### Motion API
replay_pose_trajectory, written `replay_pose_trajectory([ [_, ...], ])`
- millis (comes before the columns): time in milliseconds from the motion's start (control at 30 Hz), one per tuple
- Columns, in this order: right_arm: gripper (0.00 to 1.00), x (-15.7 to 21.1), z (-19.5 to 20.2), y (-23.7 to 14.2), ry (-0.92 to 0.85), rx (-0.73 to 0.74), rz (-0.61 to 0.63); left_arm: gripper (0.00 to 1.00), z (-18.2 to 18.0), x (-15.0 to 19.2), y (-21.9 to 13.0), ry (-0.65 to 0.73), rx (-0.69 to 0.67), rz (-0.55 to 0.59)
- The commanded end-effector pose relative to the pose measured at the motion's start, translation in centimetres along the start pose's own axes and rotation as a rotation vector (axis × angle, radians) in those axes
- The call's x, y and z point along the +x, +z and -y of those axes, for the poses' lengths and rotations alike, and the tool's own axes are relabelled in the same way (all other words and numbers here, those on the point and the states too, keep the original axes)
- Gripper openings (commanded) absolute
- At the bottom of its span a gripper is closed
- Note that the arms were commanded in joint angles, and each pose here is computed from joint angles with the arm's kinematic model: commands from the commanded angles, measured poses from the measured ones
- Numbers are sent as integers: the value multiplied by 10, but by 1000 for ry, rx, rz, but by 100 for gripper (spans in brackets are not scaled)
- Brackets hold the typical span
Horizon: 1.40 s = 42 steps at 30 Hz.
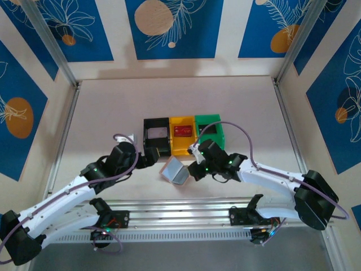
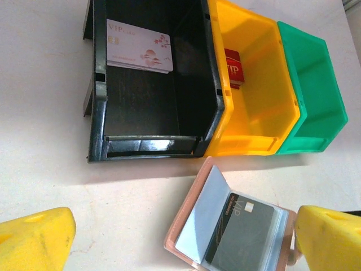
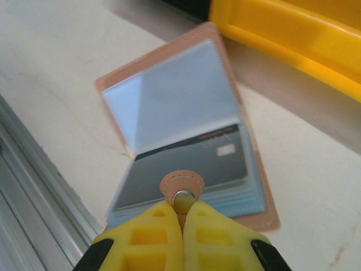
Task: Take the credit cards out of the card holder
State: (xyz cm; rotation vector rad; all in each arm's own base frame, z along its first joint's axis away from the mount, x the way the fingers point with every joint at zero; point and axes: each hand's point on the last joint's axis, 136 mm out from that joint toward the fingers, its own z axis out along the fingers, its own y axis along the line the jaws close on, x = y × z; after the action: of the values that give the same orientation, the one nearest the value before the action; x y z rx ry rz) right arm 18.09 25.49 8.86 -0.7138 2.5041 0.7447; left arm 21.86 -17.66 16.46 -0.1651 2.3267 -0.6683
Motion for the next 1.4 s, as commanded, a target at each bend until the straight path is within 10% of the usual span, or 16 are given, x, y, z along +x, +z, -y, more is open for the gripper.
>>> replay_pose_trajectory([
  [0,0,1,6,-4,125,-50,22,100,-1,2,-1,-17,3,5],
  [433,0,7,51,-8,342,-8,43,100,-3,12,5,-40,15,-20],
  [1367,0,-36,63,30,192,96,17,100,-9,36,14,-60,23,-70],
])
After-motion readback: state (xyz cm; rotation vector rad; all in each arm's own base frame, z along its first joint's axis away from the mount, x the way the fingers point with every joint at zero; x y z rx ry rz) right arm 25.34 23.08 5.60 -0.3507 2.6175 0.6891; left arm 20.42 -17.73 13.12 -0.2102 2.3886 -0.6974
